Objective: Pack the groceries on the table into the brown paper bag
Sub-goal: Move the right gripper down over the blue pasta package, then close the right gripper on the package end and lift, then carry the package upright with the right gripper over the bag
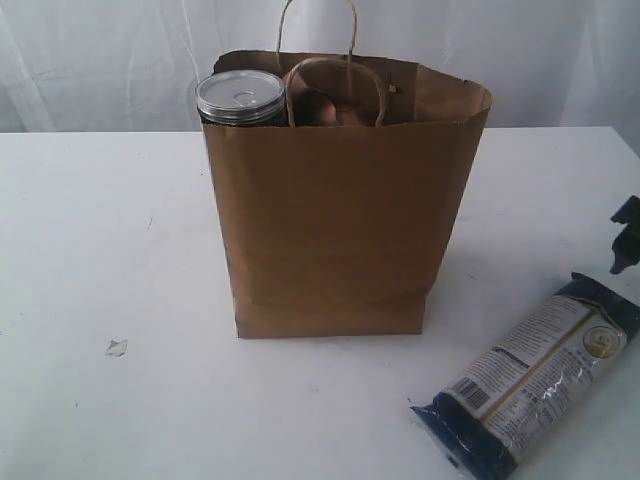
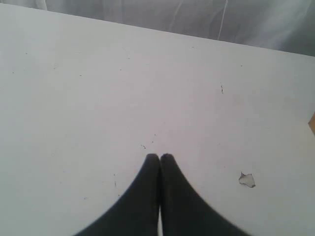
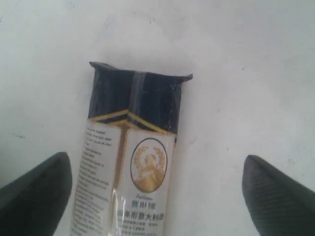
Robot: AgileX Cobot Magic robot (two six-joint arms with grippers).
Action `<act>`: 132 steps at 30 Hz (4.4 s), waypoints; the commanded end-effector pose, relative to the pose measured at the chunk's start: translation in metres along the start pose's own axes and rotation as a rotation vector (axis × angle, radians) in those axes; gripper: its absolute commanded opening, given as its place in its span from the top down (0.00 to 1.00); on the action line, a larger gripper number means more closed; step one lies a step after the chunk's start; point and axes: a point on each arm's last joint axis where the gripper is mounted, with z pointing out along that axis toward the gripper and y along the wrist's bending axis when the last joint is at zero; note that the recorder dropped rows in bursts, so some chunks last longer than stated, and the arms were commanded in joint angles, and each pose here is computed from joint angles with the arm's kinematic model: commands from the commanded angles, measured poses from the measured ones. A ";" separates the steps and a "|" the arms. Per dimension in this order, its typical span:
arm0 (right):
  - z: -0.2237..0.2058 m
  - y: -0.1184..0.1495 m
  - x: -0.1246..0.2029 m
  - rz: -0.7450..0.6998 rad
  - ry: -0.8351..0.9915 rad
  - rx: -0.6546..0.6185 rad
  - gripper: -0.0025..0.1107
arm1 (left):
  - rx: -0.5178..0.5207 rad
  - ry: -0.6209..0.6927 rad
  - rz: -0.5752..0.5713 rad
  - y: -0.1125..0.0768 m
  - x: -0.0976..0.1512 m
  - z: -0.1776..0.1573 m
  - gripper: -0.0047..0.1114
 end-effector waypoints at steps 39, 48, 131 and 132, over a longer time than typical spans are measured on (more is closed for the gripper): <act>0.135 0.027 -0.008 -0.188 0.228 0.071 0.64 | 0.000 0.002 -0.003 0.000 0.001 0.000 0.96; 0.083 0.047 -0.037 -0.312 -0.030 -0.095 0.98 | 0.000 0.002 -0.003 0.000 0.001 0.000 0.96; -0.238 0.194 -0.006 -1.083 -0.730 -0.784 0.98 | 0.000 0.002 -0.003 0.000 0.001 0.000 0.96; -0.234 0.195 -0.005 -1.093 -0.707 -0.774 0.98 | 0.000 0.002 -0.003 0.000 0.001 0.000 0.96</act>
